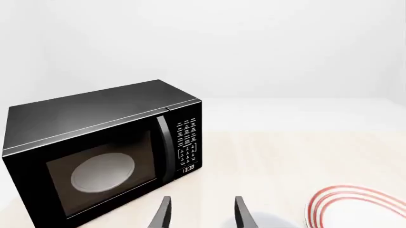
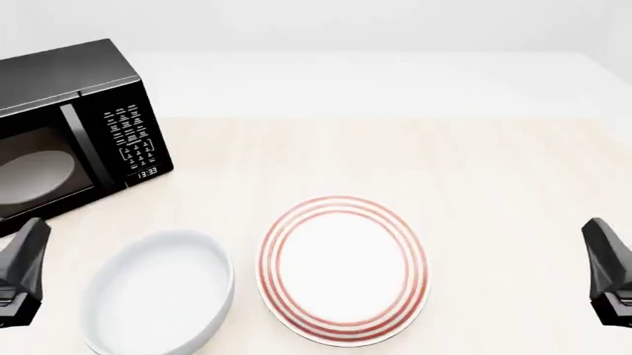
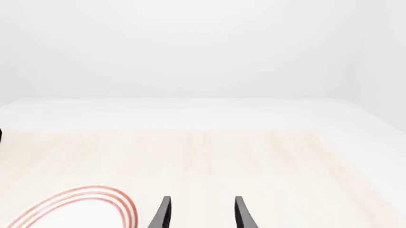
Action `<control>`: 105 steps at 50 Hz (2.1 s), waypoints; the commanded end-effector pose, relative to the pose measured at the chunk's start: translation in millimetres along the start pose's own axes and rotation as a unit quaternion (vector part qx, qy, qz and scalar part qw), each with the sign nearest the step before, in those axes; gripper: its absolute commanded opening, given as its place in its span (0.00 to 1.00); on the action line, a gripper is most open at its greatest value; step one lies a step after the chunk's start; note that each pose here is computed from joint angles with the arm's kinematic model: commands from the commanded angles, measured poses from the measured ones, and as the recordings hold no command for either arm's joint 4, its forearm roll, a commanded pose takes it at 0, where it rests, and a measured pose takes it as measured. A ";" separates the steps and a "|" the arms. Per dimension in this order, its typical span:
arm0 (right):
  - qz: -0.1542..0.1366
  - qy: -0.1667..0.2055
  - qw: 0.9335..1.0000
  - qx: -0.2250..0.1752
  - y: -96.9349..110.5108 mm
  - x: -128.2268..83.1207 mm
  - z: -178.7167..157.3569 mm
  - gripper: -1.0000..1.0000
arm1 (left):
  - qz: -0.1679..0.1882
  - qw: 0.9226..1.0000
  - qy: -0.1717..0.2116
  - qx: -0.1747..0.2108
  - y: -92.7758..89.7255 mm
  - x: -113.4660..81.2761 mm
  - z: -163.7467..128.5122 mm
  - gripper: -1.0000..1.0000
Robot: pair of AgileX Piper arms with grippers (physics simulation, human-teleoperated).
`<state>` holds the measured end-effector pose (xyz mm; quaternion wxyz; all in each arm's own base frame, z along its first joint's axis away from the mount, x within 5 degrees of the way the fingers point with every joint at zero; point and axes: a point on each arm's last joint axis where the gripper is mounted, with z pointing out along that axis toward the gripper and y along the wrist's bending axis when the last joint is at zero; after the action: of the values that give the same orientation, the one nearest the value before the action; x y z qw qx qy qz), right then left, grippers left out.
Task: Open the microwave.
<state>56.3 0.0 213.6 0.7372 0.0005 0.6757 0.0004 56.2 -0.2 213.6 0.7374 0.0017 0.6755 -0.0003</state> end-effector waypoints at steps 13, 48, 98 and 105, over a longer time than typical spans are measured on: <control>0.001 0.000 1.000 0.000 0.0 -0.2 0.3 1.00 | 0.000 1.000 -0.002 -0.021 2.3 -2.5 -0.3 1.00; 0.001 0.000 1.000 0.000 0.0 -0.3 0.4 1.00 | 0.043 0.997 0.049 -0.043 6.1 -61.7 15.4 1.00; 0.001 0.000 1.000 0.000 0.0 -0.2 0.2 1.00 | 0.024 0.993 0.104 -0.058 14.3 -23.4 63.2 1.00; 0.001 0.000 1.000 0.000 0.0 -0.2 0.3 1.00 | 0.027 0.992 0.108 -0.056 15.1 -23.6 71.4 1.00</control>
<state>56.5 0.0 213.8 0.7370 0.0012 0.6759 0.0010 116.6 13.6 250.0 0.6623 -0.0228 0.7467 0.0570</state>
